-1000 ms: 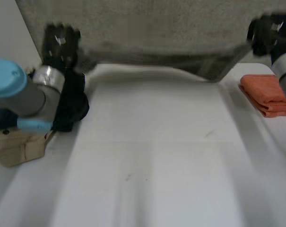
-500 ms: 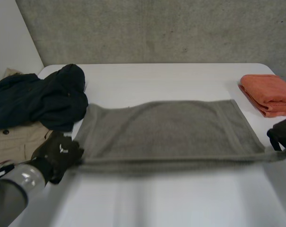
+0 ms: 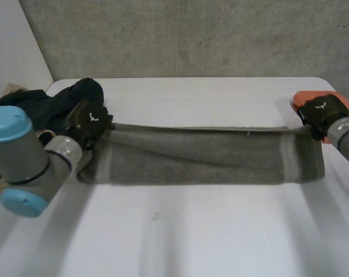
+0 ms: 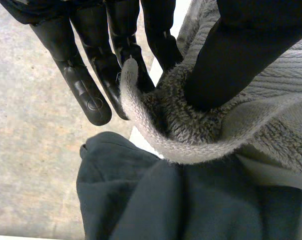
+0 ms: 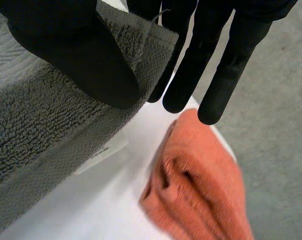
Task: Fold the laundry.
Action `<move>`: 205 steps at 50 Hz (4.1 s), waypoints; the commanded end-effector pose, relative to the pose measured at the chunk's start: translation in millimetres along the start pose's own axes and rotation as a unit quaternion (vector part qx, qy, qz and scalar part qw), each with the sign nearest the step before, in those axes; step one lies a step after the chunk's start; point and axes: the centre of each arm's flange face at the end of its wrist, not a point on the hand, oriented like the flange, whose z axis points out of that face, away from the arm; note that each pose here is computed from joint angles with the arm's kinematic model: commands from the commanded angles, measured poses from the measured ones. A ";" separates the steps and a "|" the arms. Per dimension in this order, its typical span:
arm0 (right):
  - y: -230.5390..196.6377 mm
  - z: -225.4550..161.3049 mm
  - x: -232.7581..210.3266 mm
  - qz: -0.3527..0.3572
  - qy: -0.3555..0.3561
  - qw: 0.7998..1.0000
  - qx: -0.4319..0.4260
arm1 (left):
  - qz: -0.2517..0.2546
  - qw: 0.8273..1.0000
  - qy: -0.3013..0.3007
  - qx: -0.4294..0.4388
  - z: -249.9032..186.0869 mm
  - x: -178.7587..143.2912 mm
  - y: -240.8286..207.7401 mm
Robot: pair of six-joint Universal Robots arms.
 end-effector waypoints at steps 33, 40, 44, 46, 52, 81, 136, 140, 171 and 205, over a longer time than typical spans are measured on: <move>-22.0 -59.1 14.2 0.098 -0.065 0.990 -0.082 | -0.143 0.985 -0.079 0.054 -2.7 -45.2 -64.7; 22.0 -63.6 -14.2 0.105 -0.087 0.986 -0.100 | -0.198 0.978 -0.054 0.042 -12.3 -30.5 -57.6; 41.2 -52.3 -8.5 0.103 -0.054 0.991 -0.070 | -0.200 0.978 -0.047 0.036 -13.4 -25.5 -54.2; 48.1 -47.8 -12.8 0.104 -0.058 0.991 -0.067 | -0.201 0.978 -0.042 0.032 -13.4 -21.2 -52.6; 66.6 -32.5 -24.9 0.101 -0.069 0.990 -0.065 | -0.202 0.978 -0.040 0.034 -13.7 -19.4 -54.3; 48.5 -36.5 65.4 -0.060 0.078 0.995 -0.033 | -0.201 0.977 -0.047 0.057 -30.8 -28.5 -73.7; -10.0 -70.3 -90.1 0.087 -0.063 0.993 0.049 | -0.200 0.975 0.033 0.091 -38.4 33.8 -113.1; -51.7 -77.0 -70.5 0.074 -0.015 0.988 0.132 | -0.200 0.975 0.028 0.093 -40.6 29.2 -114.1; -129.1 -118.1 -120.7 0.187 -0.166 0.959 0.133 | -0.310 0.944 -0.009 0.117 -41.9 -0.3 -144.3; -94.9 -91.6 -144.3 0.084 -0.162 0.981 0.060 | -0.334 0.939 0.075 -0.033 -35.3 21.6 -133.8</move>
